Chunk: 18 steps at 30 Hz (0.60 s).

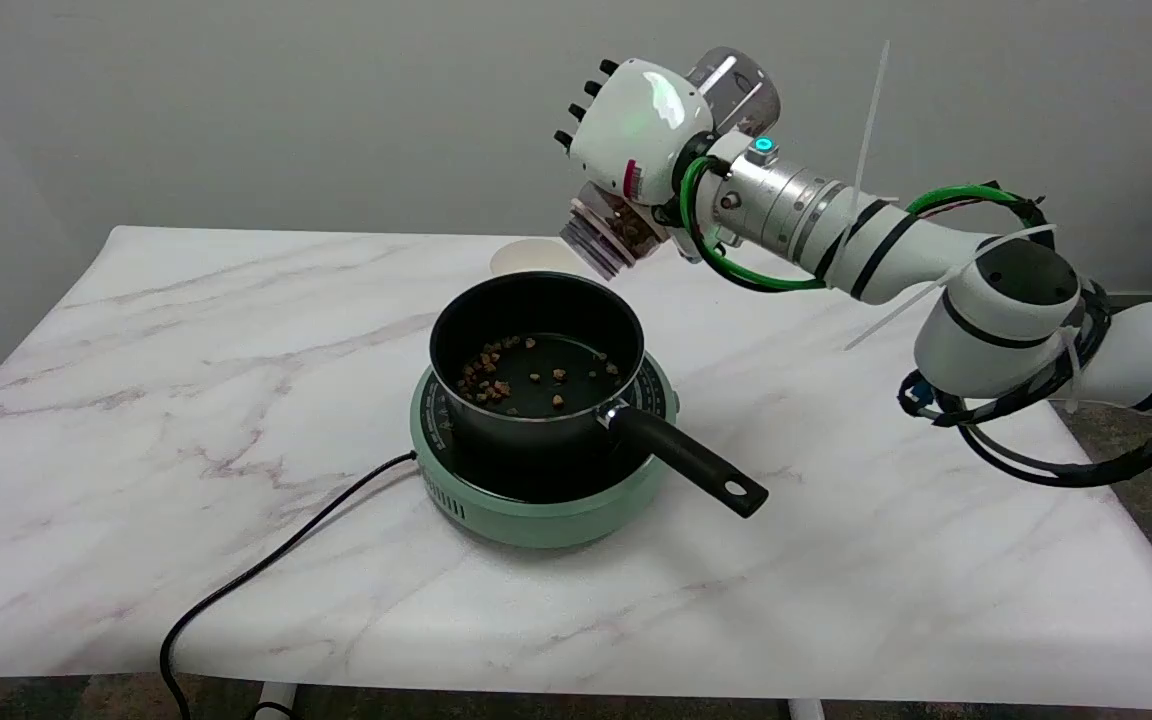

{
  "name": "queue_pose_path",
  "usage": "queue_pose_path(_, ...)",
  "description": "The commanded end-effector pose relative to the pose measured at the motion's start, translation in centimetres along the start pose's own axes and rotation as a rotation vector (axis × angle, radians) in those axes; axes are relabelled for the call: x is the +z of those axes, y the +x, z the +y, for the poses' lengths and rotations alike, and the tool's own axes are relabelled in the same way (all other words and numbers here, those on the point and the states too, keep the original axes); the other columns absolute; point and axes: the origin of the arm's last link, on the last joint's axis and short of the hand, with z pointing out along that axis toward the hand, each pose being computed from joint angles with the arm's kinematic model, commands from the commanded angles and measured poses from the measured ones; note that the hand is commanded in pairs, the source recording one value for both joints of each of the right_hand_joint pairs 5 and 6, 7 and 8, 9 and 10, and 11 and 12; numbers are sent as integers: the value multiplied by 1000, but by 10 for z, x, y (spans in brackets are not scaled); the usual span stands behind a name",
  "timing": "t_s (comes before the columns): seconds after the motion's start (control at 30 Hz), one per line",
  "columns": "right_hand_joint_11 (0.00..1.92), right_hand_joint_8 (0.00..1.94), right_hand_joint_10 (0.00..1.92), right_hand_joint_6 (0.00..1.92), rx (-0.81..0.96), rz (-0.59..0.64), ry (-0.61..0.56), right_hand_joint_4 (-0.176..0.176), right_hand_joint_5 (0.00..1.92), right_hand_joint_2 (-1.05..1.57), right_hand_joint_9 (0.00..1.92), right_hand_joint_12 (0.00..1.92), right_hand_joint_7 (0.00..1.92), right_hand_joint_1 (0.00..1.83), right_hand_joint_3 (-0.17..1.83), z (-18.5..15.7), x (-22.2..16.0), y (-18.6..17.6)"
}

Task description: Place the bottle onto the table.

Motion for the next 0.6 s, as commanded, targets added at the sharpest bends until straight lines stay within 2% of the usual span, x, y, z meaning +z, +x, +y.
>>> queue_pose_path(0.03,1062,1392,1210,1532,24,-3,20,0,1532,678,1210,1062,1392,1488,787,-9,-2,-2)
queue_pose_path(0.33,1060,1393,1210,1534,123,-38,42,0,1534,683,1210,1060,1393,1488,783,-19,-4,-11)
queue_pose_path(0.6,1055,1384,1202,1516,238,-30,6,0,1516,673,1202,1055,1384,1490,788,-3,-4,-8)
